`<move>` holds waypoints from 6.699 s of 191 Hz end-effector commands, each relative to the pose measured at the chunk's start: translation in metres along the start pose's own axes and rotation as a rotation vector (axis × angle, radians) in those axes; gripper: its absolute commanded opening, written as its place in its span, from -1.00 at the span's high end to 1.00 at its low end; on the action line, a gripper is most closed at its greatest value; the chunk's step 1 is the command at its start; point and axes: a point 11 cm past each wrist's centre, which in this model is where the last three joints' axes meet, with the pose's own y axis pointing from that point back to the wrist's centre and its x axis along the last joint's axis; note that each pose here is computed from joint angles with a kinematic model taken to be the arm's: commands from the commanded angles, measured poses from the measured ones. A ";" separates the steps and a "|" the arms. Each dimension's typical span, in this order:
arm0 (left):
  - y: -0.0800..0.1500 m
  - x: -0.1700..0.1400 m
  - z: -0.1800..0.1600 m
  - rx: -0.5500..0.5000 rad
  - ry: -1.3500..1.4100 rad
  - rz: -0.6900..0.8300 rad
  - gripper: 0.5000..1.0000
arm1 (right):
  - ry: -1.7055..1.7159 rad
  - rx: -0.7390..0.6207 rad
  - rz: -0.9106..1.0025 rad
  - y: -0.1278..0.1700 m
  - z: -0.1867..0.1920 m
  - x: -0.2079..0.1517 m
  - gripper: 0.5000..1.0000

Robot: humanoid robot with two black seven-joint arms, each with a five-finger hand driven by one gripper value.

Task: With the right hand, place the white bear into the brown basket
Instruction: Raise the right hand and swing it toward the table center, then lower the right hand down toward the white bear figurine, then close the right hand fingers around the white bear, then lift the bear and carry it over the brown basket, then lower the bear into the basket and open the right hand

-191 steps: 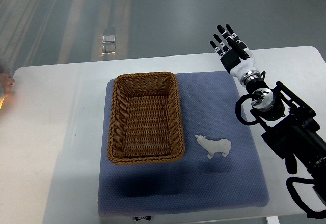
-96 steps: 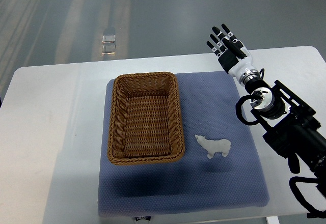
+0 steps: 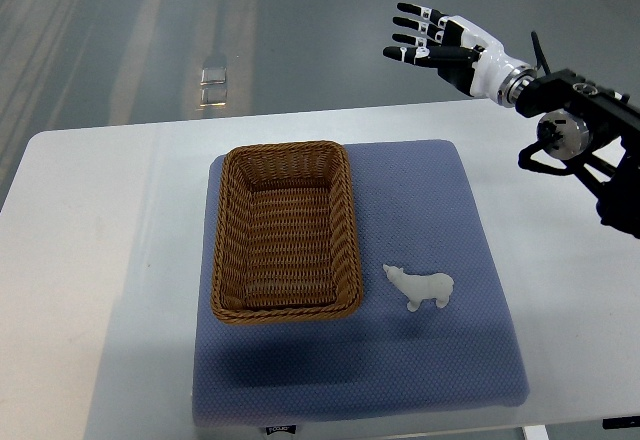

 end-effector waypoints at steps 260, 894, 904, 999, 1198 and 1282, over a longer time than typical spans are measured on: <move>0.000 -0.004 0.001 -0.001 -0.005 -0.011 -1.00 | 0.603 -0.614 -0.537 0.105 0.006 -0.062 -0.68; 0.000 -0.004 0.001 -0.001 -0.006 -0.009 -1.00 | 0.885 -0.234 -0.314 0.103 -0.109 -0.028 1.00; 0.000 -0.004 0.001 -0.001 -0.006 -0.009 -1.00 | 0.881 -0.227 -0.318 0.095 -0.108 -0.032 1.00; 0.000 -0.003 0.001 -0.001 -0.004 -0.007 -1.00 | 0.858 -0.206 -0.407 -0.029 -0.057 -0.140 1.00; 0.000 -0.001 0.001 -0.001 -0.002 -0.001 -1.00 | 0.824 -0.337 -0.467 -0.046 0.093 -0.209 0.90; 0.000 0.000 0.000 0.000 0.000 0.000 -1.00 | 0.829 -0.350 -0.477 -0.043 0.100 -0.209 -0.26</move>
